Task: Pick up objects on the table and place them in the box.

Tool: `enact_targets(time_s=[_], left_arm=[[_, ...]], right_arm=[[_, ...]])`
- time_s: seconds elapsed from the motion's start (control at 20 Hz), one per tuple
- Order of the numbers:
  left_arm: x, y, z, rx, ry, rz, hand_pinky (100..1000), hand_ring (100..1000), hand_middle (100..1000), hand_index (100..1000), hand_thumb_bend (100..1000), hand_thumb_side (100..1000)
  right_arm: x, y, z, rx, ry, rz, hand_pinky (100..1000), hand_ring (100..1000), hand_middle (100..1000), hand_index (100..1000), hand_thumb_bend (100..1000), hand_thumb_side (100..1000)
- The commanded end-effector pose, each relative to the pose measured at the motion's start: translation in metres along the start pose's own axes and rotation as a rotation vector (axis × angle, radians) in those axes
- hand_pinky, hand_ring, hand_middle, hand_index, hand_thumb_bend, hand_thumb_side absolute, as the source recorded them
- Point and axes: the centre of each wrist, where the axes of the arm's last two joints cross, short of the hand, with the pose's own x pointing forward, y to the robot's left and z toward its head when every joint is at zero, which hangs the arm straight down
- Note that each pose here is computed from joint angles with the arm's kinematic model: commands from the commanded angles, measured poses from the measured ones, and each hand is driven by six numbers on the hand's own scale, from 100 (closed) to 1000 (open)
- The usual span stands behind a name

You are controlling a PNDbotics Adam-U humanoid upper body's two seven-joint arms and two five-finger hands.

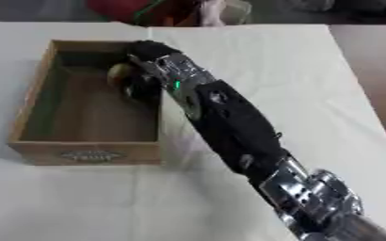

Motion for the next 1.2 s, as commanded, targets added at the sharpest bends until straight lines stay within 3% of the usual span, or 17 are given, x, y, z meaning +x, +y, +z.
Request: enact_targets(time_s=[0.05,0.1,0.2,0.35,0.4,0.45,0.65,0.8,0.95,1.05,1.2], left_arm=[[0.007,-0.001,-0.005,-0.008,-0.028,0.011,379,400,488,664,100,852],[0.007,-0.001,-0.004,-0.008,-0.027,0.01,379,400,488,664,100,852],[0.006,-0.001,-0.004,-0.009,-0.026,0.009,379,400,488,664,100,852],[0.006,0.0,-0.004,-0.008,-0.026,0.004,378,400,488,665,100,852],[0.006,0.001,-0.004,-0.007,-0.025,0.002,378,400,488,664,100,851],[0.006,0.001,-0.004,-0.006,-0.024,-0.001,379,400,488,664,100,851],[0.005,0.003,-0.004,-0.001,-0.024,-0.008,378,401,488,664,100,851],[0.005,0.004,-0.004,0.004,-0.026,-0.015,378,401,489,664,100,850],[0.005,0.006,-0.004,0.01,-0.027,-0.02,378,401,489,664,100,849],[0.005,0.006,-0.004,0.014,-0.028,-0.023,378,401,489,664,100,849],[0.005,0.006,-0.004,0.015,-0.029,-0.023,378,401,489,664,100,849]], right_arm=[[0.001,-0.016,0.005,-0.005,-0.008,0.011,716,805,797,900,500,468],[0.001,-0.021,0.007,-0.014,-0.01,0.004,719,808,805,910,591,476],[0.001,-0.033,0.013,-0.04,-0.016,-0.009,722,810,811,923,674,485],[-0.003,-0.059,0.03,-0.108,-0.042,-0.017,723,808,810,921,663,509],[-0.006,-0.068,0.037,-0.132,-0.049,-0.018,723,805,806,916,603,541],[-0.008,-0.076,0.045,-0.157,-0.054,-0.023,723,804,804,915,648,514],[-0.016,-0.107,0.081,-0.273,-0.08,-0.07,715,784,782,904,623,545],[-0.021,-0.124,0.119,-0.386,-0.101,-0.11,697,757,757,887,559,593],[-0.022,-0.134,0.16,-0.517,-0.113,-0.152,679,736,736,876,359,662],[-0.021,-0.135,0.185,-0.605,-0.117,-0.189,650,689,712,873,201,666],[-0.019,-0.127,0.213,-0.727,-0.125,-0.27,633,659,692,860,105,675]])
